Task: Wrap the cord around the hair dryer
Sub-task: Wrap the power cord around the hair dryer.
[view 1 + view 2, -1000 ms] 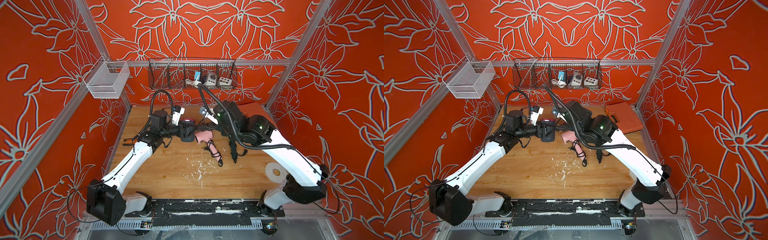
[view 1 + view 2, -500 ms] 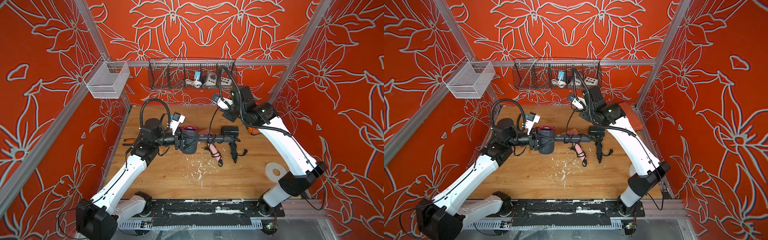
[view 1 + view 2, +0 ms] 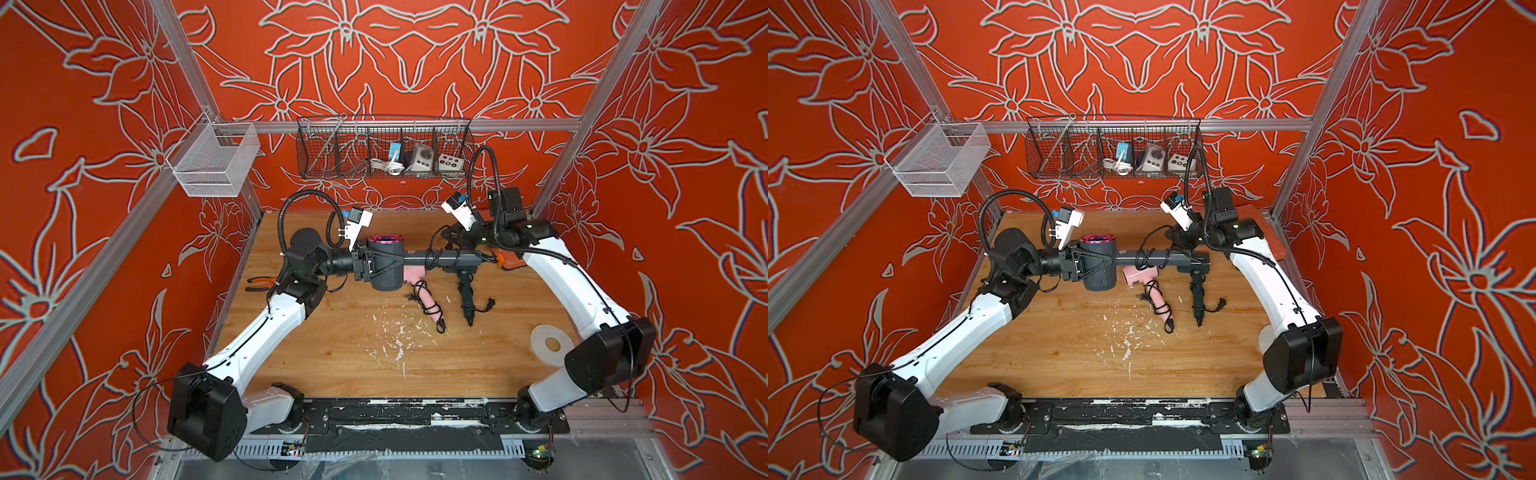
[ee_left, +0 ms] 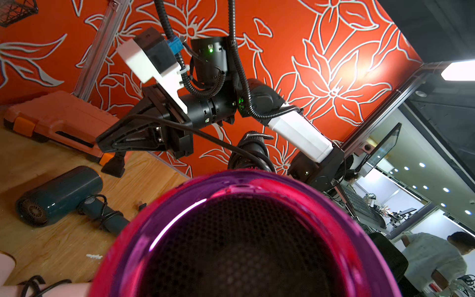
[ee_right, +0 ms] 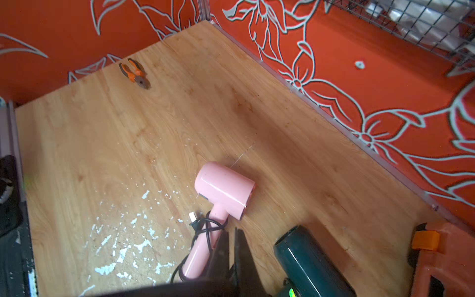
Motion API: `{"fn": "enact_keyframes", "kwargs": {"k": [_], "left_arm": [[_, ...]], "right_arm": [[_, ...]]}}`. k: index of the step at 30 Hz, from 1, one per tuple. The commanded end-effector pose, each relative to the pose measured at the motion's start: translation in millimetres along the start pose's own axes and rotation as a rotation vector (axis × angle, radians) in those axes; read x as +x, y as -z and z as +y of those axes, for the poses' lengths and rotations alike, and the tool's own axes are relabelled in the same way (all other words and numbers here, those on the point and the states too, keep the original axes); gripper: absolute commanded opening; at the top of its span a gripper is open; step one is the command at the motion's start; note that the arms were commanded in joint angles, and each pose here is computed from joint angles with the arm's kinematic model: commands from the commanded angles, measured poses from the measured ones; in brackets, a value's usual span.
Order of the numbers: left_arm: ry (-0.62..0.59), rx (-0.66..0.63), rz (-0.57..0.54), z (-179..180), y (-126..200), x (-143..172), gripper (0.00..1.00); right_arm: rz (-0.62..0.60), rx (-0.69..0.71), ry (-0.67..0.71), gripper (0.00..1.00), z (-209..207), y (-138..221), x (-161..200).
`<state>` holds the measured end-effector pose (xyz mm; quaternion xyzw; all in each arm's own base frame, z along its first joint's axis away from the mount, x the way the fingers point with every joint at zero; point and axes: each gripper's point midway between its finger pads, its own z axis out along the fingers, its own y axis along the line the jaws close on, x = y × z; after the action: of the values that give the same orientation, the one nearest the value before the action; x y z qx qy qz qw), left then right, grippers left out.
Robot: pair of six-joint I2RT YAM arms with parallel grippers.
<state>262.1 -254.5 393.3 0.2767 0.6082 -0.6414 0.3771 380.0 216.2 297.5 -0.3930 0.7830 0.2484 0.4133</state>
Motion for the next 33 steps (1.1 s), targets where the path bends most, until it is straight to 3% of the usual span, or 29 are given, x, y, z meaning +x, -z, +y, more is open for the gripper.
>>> {"fn": "enact_keyframes", "kwargs": {"k": [1,8,13,24,33], "left_arm": [[-0.187,0.115,-0.059,-50,0,-35,0.0],[-0.15,0.099,-0.145,-33,-4,-53,0.0],[-0.134,0.071,-0.214,-23,2,-69,0.0],[-0.104,-0.035,-0.356,4,24,-98,0.0],[-0.073,-0.172,-0.382,35,36,-95,0.0]], "right_arm": [[-0.116,-0.058,-0.1,0.0,6,4,-19],[-0.2,-0.12,-0.316,0.0,10,-9,-11],[-0.201,-0.09,-0.401,0.0,10,-12,8],[-0.181,-0.027,-0.404,0.0,55,-18,44],[-0.087,0.061,-0.271,0.0,89,-21,65]]}}
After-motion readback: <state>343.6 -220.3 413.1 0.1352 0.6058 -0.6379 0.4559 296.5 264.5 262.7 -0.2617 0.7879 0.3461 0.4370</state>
